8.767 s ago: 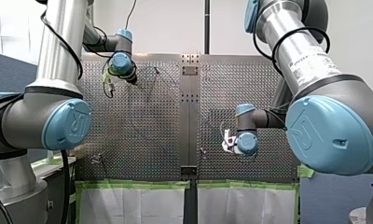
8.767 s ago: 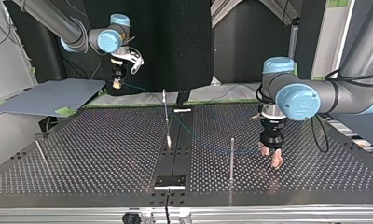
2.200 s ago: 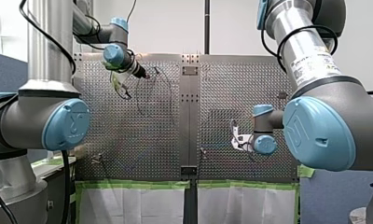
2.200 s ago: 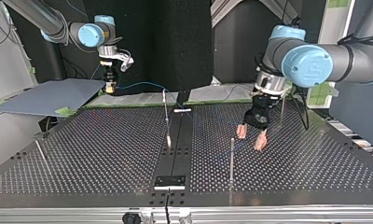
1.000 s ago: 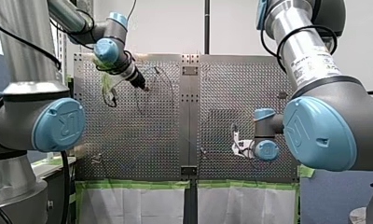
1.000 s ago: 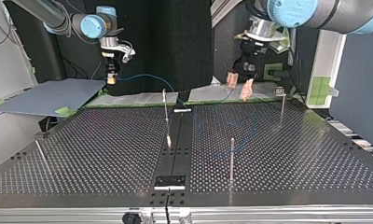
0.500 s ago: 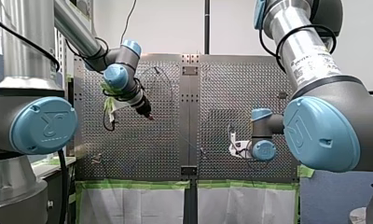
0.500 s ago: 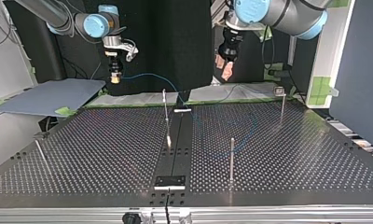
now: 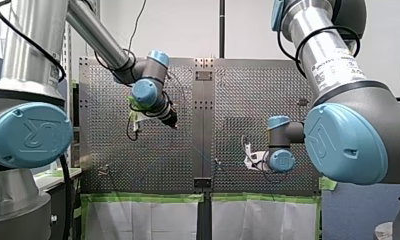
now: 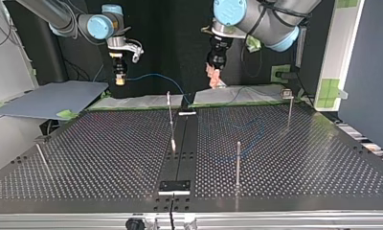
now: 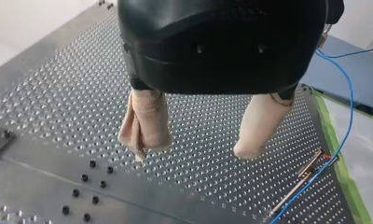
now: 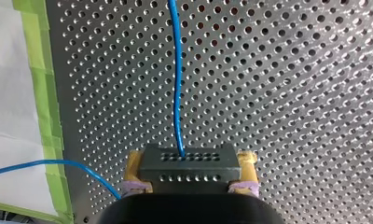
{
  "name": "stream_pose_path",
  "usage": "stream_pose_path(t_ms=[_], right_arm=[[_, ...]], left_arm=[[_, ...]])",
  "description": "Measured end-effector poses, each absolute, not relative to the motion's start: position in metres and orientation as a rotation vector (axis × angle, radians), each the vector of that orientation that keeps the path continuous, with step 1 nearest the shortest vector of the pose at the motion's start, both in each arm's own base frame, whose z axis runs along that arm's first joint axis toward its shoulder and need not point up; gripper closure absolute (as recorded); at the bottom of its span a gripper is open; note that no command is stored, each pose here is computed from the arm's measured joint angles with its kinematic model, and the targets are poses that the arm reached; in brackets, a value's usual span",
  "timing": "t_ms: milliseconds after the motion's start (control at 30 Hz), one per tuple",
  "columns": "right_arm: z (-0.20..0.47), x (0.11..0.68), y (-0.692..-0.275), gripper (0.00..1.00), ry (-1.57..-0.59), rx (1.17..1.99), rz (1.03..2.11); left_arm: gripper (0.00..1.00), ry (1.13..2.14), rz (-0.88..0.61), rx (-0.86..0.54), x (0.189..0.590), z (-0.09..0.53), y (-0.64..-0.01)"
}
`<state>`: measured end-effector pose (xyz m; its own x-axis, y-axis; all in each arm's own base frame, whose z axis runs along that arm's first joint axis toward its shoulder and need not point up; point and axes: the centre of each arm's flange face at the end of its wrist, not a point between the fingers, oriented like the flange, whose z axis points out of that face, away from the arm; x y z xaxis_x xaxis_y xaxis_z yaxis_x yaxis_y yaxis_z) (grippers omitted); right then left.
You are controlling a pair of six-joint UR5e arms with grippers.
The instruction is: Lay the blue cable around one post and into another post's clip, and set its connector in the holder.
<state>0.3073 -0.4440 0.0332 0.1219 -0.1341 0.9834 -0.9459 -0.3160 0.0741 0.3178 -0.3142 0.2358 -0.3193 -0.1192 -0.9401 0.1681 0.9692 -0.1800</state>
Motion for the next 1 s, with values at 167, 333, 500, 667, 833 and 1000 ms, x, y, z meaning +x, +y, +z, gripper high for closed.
stream_pose_path(t_ms=[167, 333, 500, 667, 833, 1000], right_arm=[[0.034, 0.310, -0.445, 0.80, -1.086, 1.606, 1.280], [0.036, 0.312, -0.446, 0.80, -1.102, 1.596, 1.295], [0.041, 0.317, -0.453, 0.80, -1.147, 1.589, 1.318], [0.041, 0.321, -0.450, 0.80, -1.174, 1.617, 1.309], [0.038, 0.326, -0.441, 0.80, -1.192, 1.663, 1.279], [0.036, 0.330, -0.432, 0.80, -1.203, 1.697, 1.261]], left_arm=[[0.00, 1.865, -0.242, 0.094, 0.310, 0.217, -0.330], [0.00, 1.863, -0.202, 0.163, 0.298, 0.195, -0.344], [0.00, 1.852, -0.190, 0.254, 0.285, 0.173, -0.363], [0.00, 1.840, -0.189, 0.327, 0.272, 0.151, -0.380], [0.00, 1.832, -0.196, 0.342, 0.272, 0.135, -0.388], [0.00, 1.824, -0.219, 0.334, 0.280, 0.116, -0.396]])
